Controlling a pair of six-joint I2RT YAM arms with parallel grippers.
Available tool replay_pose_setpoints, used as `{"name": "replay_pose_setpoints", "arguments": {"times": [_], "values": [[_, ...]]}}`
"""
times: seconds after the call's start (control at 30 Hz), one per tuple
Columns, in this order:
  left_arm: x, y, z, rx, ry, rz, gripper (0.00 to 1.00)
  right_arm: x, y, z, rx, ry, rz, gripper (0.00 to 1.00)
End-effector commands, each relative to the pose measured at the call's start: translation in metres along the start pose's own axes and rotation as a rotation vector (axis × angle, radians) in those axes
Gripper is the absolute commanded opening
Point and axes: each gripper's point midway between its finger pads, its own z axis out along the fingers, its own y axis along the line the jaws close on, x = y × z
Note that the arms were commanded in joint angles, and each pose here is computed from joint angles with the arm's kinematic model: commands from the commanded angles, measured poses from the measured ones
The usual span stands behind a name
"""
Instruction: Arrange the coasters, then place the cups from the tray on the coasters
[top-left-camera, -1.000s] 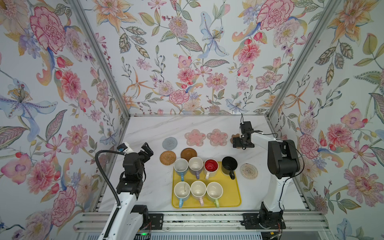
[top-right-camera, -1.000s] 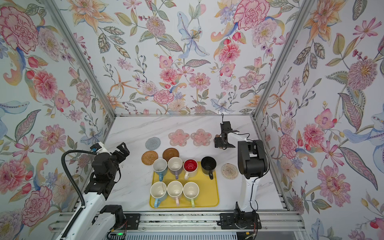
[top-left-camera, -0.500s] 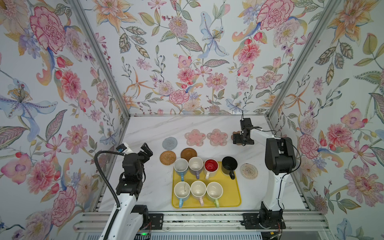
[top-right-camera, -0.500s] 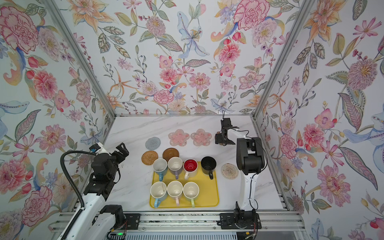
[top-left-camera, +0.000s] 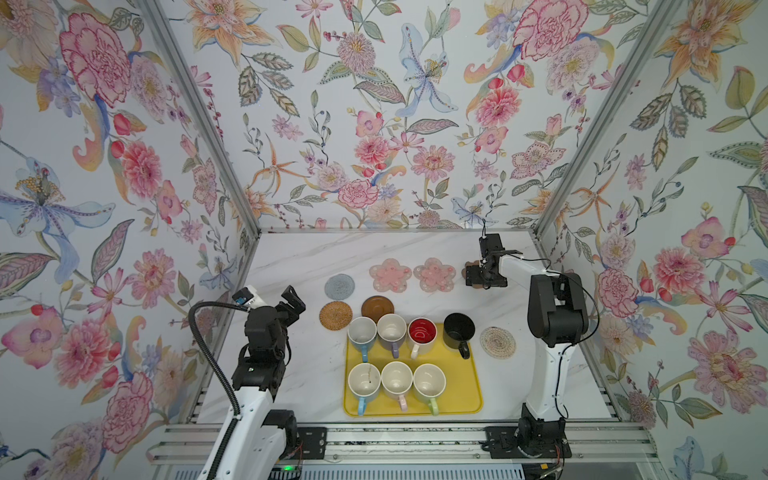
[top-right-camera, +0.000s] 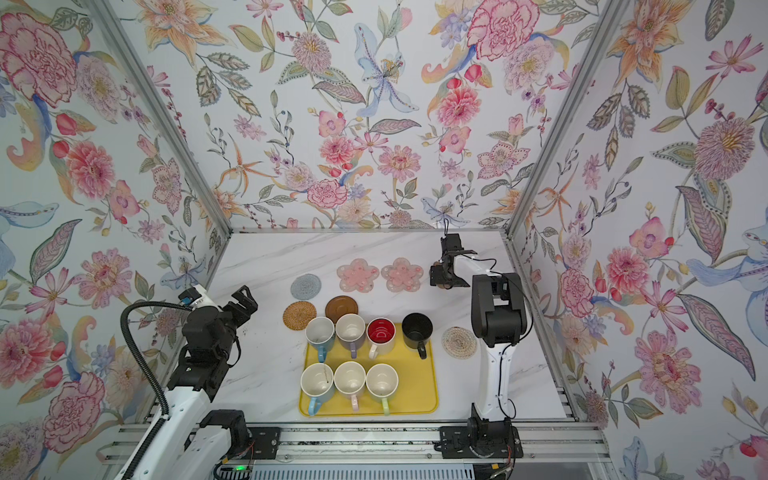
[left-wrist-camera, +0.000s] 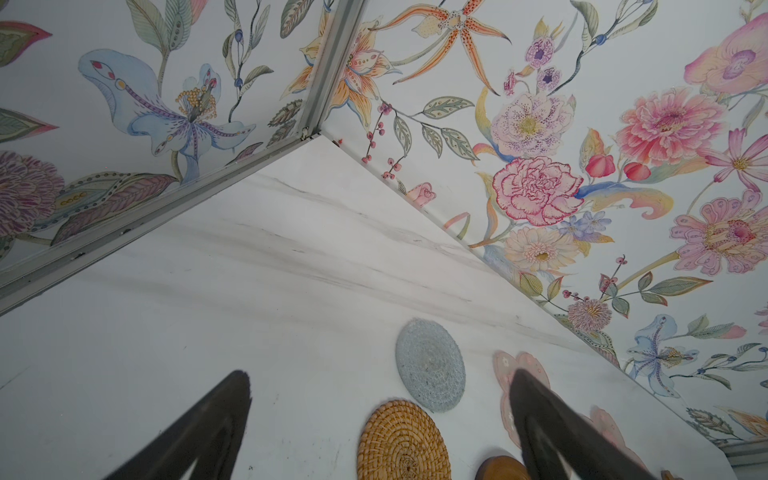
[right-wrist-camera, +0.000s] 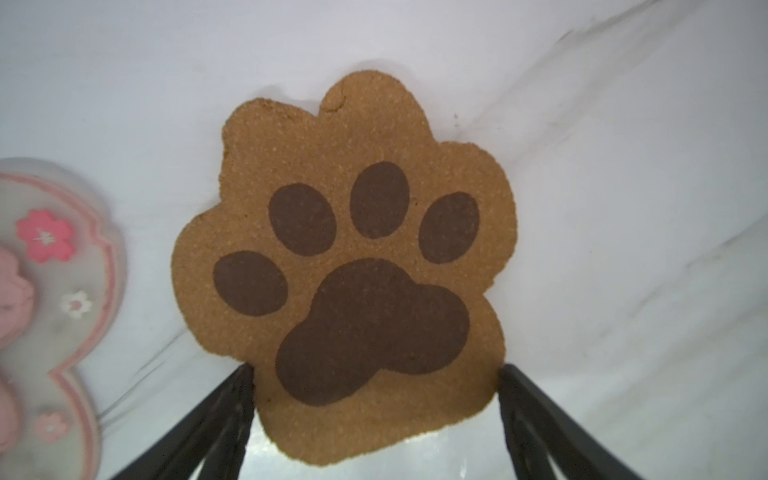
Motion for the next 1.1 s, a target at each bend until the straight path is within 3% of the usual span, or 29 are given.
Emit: {"name": "replay_pose_setpoints", "arguments": {"times": [0.0, 0.33, 0.6, 0.8, 1.07], "values": [[-0.014, -0.002, -0.004, -0.01, -0.028, 0.016, 0.99, 0.019, 0.011, 0.009, -0.02, 0.078, -0.007, 0.9], [-0.015, -0.003, -0.006, -0.007, -0.021, 0.025, 0.99, 0.005, 0.008, -0.005, -0.01, 0.035, 0.012, 0.95], [-0.014, -0.01, -0.007, 0.007, 0.024, 0.063, 0.99, -0.027, -0.001, -0.066, -0.032, -0.117, 0.065, 0.99], [0.006, -0.016, 0.003, 0.014, 0.171, 0.148, 0.97, -0.039, -0.007, -0.135, -0.077, -0.308, 0.117, 0.99], [0.037, -0.025, 0.028, -0.001, 0.416, 0.253, 0.78, 0.005, -0.006, -0.2, -0.203, -0.499, 0.186, 0.99]]}}
